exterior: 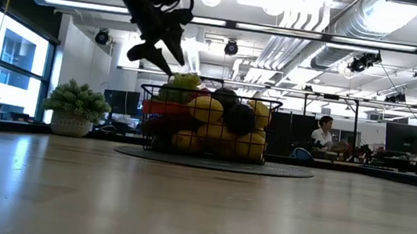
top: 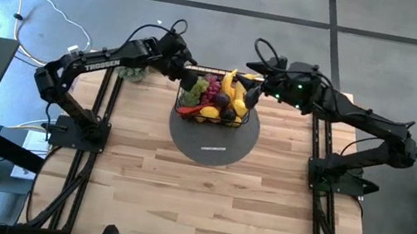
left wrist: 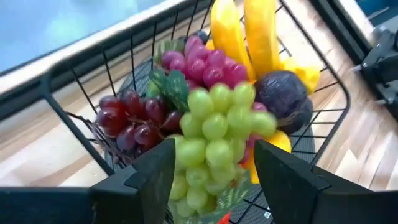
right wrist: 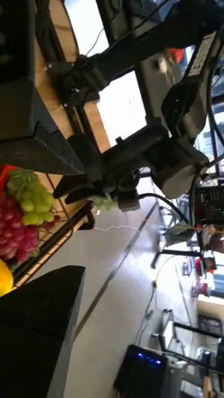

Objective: Build produce basket
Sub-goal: Put the green grapes into the black wire basket, then return to Home Position

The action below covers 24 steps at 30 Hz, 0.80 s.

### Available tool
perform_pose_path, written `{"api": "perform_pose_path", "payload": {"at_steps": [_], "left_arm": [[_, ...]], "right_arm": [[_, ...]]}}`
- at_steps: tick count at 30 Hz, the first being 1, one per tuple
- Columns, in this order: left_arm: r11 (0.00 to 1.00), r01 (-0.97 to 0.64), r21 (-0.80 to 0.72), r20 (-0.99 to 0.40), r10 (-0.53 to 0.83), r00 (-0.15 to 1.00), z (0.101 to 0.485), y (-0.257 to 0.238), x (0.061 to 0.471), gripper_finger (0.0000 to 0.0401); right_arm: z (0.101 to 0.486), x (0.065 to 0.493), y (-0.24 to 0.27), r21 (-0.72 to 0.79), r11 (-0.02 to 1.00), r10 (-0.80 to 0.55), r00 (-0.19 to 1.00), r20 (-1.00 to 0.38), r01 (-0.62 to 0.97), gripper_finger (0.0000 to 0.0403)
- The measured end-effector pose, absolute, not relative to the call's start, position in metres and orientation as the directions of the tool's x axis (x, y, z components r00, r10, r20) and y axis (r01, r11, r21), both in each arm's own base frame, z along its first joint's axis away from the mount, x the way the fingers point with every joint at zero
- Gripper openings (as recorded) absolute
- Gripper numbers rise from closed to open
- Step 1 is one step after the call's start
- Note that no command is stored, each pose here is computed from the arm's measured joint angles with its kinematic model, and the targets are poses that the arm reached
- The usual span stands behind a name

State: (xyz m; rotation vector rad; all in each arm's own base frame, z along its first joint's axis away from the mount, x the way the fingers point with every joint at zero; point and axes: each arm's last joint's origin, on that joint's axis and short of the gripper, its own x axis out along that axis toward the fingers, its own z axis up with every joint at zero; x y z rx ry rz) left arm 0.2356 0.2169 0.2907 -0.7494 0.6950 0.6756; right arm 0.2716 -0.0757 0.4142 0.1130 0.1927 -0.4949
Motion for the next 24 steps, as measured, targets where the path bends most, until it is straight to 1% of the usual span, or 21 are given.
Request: {"api": "perform_pose_path", "payload": {"at_steps": [3,9,12,15,17,21,24], "left_arm": [[0.559,-0.739,-0.376,-0.734,0.308,0.606,0.302,0.212,0.229,0.0207],[0.598,-0.701,-0.388,-0.645,0.367,0.670,0.339,0.191,0.209,0.0207],[0.638,-0.668,-0.383,-0.590,0.388,0.708,0.357,0.176,0.199,0.0207],[0.686,-0.636,-0.353,-0.542,0.404,0.737,0.374,0.157,0.189,0.0207],[0.699,-0.646,-0.307,-0.519,0.445,0.729,0.383,0.143,0.183,0.0207],[0.677,-0.702,-0.222,-0.504,0.536,0.677,0.391,0.122,0.173,0.0207],[0.675,-0.709,-0.204,-0.494,0.554,0.670,0.384,0.110,0.167,0.0207]], "right_arm": [[0.420,0.263,-0.073,0.047,0.879,-0.457,0.867,-0.200,0.474,0.0234],[0.430,0.245,-0.068,-0.023,0.901,-0.431,0.883,-0.186,0.434,0.0234],[0.433,0.235,-0.065,-0.061,0.920,-0.392,0.899,-0.195,0.388,0.0234],[0.435,0.225,-0.062,-0.097,0.922,-0.388,0.896,-0.215,0.376,0.0234],[0.437,0.216,-0.062,-0.110,0.920,-0.393,0.894,-0.216,0.377,0.0234],[0.439,0.200,-0.063,-0.121,0.909,-0.416,0.887,-0.203,0.399,0.0234],[0.432,0.190,-0.065,-0.117,0.900,-0.436,0.876,-0.205,0.420,0.0234]]}}
